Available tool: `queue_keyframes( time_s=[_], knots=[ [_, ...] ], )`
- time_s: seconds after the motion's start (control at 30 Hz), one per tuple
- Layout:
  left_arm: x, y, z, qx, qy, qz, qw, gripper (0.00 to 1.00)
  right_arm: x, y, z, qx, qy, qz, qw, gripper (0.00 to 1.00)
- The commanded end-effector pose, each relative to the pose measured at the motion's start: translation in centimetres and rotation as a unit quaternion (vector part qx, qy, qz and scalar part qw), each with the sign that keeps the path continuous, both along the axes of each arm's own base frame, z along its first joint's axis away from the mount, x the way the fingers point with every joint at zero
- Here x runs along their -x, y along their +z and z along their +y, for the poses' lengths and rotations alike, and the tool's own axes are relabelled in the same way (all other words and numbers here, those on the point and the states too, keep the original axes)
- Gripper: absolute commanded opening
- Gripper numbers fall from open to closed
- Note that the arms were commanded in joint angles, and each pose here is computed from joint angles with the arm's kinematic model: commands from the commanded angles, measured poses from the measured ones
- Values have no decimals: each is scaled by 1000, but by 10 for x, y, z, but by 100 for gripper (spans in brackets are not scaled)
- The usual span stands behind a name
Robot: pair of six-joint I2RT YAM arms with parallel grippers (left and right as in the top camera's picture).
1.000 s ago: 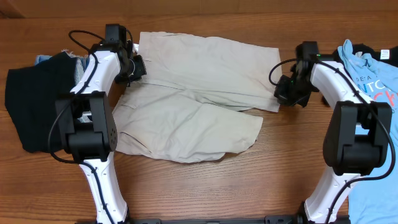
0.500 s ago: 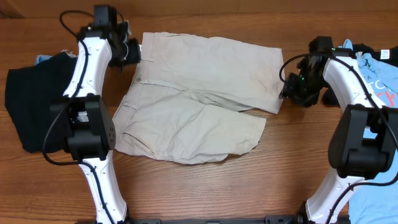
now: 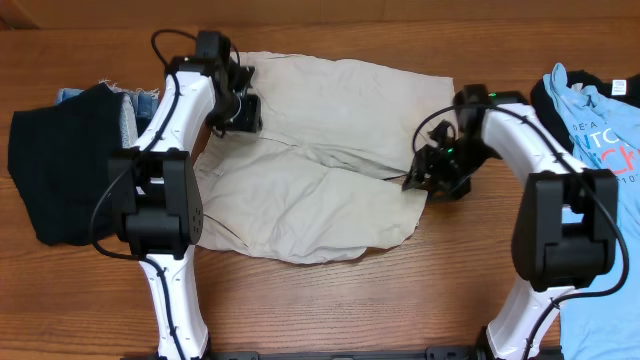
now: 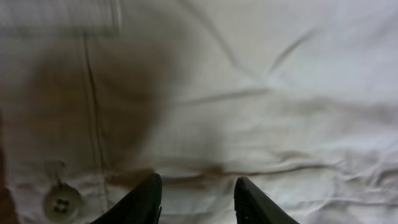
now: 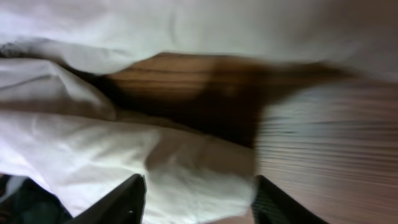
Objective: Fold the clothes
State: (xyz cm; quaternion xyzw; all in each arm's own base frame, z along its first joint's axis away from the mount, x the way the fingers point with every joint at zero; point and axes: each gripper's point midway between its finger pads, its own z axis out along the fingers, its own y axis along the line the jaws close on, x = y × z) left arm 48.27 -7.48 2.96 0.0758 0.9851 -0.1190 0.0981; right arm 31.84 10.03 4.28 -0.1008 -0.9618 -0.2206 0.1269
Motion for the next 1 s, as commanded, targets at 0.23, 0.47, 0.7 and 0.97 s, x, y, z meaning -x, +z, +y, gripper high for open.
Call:
queue_keyframes(
  time_s=[0.23, 0.47, 0.7, 0.97],
  knots=[
    [15, -28, 27, -72, 4, 15, 997, 40, -63, 25, -2, -27, -40, -119, 992, 4],
    [7, -28, 49, -105, 53, 4, 993, 37, -136, 52, -53, -19, -95, -258, 961, 4],
    [-11, -24, 65, -85, 142, -20, 986, 38, -148, 56, -59, -17, -93, -288, 953, 63],
    [-14, -23, 72, -50, 169, -17, 984, 40, -65, 42, -39, -46, -37, -132, 989, 62]
  ],
)
